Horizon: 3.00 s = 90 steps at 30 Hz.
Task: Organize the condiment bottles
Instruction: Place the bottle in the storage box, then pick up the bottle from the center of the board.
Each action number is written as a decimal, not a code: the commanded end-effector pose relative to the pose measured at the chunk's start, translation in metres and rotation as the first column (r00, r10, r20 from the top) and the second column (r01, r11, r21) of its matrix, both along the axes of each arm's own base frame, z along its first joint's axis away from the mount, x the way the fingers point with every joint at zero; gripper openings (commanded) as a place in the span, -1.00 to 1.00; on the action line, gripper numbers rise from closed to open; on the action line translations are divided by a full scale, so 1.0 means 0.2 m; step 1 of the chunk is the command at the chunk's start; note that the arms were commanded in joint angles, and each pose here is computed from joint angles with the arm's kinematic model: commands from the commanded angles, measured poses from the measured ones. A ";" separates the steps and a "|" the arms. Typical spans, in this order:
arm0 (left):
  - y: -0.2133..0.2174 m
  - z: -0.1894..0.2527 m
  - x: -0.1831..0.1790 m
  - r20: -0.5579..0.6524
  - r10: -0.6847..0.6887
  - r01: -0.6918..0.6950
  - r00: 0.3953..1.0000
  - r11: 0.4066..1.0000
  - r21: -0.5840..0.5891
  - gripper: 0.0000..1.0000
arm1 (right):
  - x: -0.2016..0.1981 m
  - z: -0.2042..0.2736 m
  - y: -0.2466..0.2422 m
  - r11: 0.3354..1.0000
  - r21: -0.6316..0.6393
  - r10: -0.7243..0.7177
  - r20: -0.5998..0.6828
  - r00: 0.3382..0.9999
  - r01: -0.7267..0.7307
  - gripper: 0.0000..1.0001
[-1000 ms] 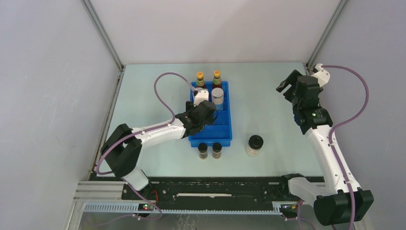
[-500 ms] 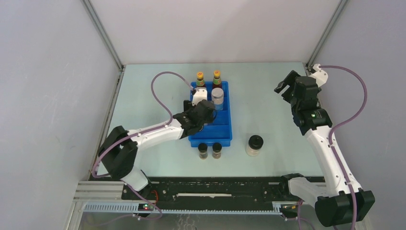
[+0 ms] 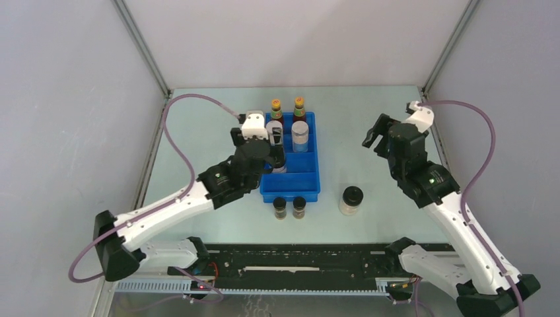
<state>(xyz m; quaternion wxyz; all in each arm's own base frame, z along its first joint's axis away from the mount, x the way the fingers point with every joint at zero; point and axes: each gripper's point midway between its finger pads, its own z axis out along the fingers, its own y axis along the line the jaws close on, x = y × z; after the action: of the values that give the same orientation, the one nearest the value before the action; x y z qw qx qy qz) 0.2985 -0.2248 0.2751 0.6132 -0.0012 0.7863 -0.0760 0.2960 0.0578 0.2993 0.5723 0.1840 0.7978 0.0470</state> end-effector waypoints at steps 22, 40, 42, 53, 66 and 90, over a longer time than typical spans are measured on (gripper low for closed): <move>0.10 0.14 -0.13 0.084 -0.001 0.009 0.996 0.995 -0.097 0.70 | -0.61 -0.45 0.27 0.973 -0.183 0.083 -0.282 0.956 -0.139 0.77; 0.10 0.12 -0.13 0.088 -0.012 0.020 0.996 0.995 -0.093 0.73 | -0.57 -0.68 0.37 0.968 -0.133 0.147 -0.390 0.909 -0.213 0.98; 0.10 0.12 -0.12 0.089 -0.008 0.016 0.996 0.996 -0.088 0.73 | -0.56 -0.71 0.36 0.969 -0.125 0.145 -0.401 0.904 -0.211 0.98; 0.11 0.12 -0.11 0.098 0.004 0.004 0.995 0.997 -0.082 0.74 | -0.49 -0.80 0.33 0.976 -0.084 0.147 -0.427 0.892 -0.202 0.98; 0.11 0.12 -0.10 0.102 0.016 -0.008 0.995 0.997 -0.076 0.75 | -0.45 -0.87 0.32 0.976 -0.074 0.148 -0.456 0.878 -0.204 0.95; 0.13 0.12 -0.09 0.104 0.028 -0.020 0.994 0.997 -0.080 0.75 | -0.44 -0.94 0.32 0.975 -0.054 0.159 -0.498 0.853 -0.213 0.29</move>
<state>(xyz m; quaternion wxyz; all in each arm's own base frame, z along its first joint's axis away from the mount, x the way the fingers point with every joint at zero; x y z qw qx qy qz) 0.2769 -0.2058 0.2979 0.6442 -0.0173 0.7566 -0.1108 0.2051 0.1208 0.1126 0.3511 0.0801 0.9329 0.0063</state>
